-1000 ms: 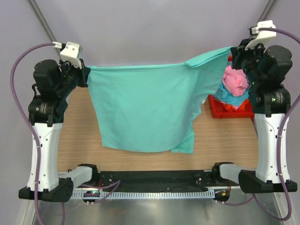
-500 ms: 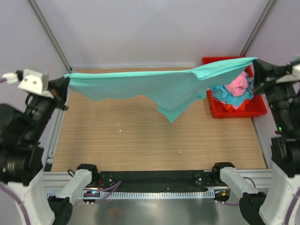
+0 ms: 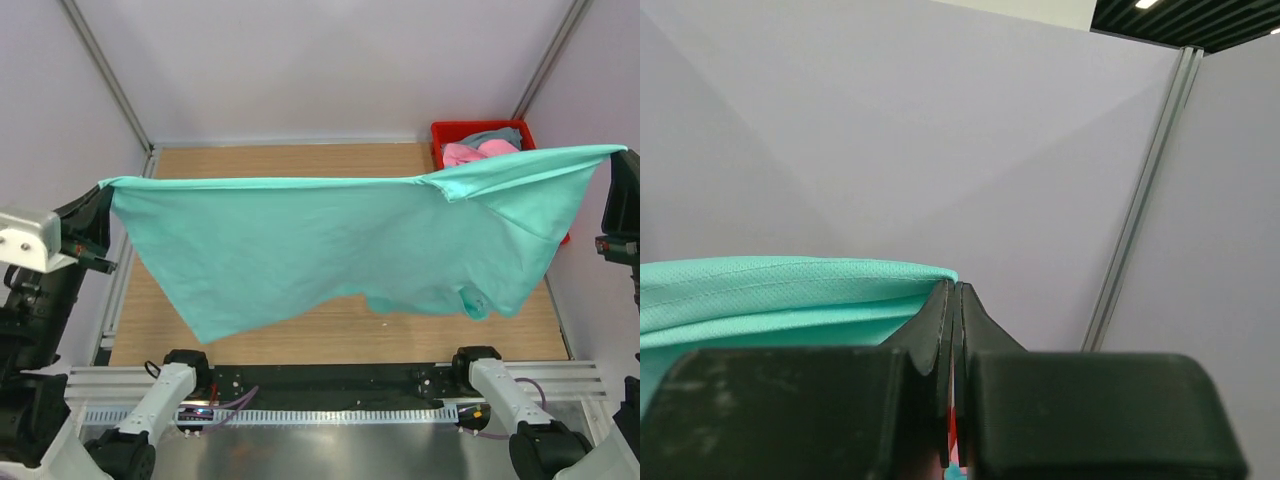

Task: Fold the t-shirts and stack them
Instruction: Flatten the tshirt out

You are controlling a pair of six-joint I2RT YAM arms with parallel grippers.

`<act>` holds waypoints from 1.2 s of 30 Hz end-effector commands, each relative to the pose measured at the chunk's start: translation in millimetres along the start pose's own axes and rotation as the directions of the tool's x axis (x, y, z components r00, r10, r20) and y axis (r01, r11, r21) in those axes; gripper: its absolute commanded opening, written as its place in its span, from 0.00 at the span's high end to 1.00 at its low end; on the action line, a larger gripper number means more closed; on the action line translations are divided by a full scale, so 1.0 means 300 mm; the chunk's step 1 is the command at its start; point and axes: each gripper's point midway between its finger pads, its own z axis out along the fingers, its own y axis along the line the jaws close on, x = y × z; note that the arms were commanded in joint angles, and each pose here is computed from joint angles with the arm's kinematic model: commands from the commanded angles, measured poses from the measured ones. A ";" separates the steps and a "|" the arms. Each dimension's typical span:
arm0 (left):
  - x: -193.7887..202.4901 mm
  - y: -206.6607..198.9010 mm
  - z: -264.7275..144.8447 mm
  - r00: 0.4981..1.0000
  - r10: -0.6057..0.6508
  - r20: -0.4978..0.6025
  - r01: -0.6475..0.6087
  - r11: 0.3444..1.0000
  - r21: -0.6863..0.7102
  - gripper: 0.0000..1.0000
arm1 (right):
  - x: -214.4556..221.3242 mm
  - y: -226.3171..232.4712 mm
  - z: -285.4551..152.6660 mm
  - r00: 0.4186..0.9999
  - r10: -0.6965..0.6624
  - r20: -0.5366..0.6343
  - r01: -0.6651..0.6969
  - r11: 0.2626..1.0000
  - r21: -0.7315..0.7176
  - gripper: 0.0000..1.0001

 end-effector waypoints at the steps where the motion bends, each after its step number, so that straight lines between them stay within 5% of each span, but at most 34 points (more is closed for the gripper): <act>1: 0.117 0.059 0.114 0.992 0.044 -0.120 -0.052 0.997 -0.060 1.00 | 0.111 -0.033 0.117 0.996 -0.024 -0.085 0.027 0.999 0.033 0.99; 5: 0.326 0.037 0.225 0.965 0.043 -0.258 -0.049 0.999 -0.014 1.00 | 0.253 -0.012 0.209 0.989 -0.024 -0.143 0.024 1.000 -0.002 0.99; 9: 0.726 -0.017 0.353 0.889 0.052 -0.456 -0.031 0.998 0.052 1.00 | 0.681 0.036 0.293 0.936 -0.027 -0.350 0.011 0.999 -0.048 0.99; 14: 1.230 -0.110 0.459 0.757 0.048 -0.652 0.040 0.992 0.121 1.00 | 1.240 0.148 0.317 0.793 0.002 -0.610 -0.097 0.988 -0.123 0.99; 20: 1.574 -0.170 0.535 0.656 0.068 -0.751 0.082 0.984 0.161 1.00 | 1.654 0.203 0.339 0.696 0.010 -0.718 -0.131 0.985 -0.114 0.99; 21: 1.676 -0.187 0.532 0.607 0.076 -0.791 0.098 0.981 0.169 1.00 | 1.780 0.227 0.323 0.642 0.007 -0.766 -0.148 0.982 -0.115 0.99; 27: 1.856 -0.170 0.621 0.548 0.100 -0.830 0.066 0.984 0.163 1.00 | 2.106 0.285 0.368 0.539 0.009 -0.842 -0.179 0.978 -0.104 0.99; 31: 1.966 -0.157 0.651 0.506 0.095 -0.857 0.046 0.990 0.136 1.00 | 2.208 0.305 0.437 0.530 0.002 -0.848 -0.172 0.979 -0.105 0.99; 36: 2.004 -0.105 0.706 0.519 0.024 -0.854 0.017 0.999 0.038 1.00 | 2.254 0.312 0.550 0.561 0.021 -0.827 -0.173 0.980 -0.093 0.99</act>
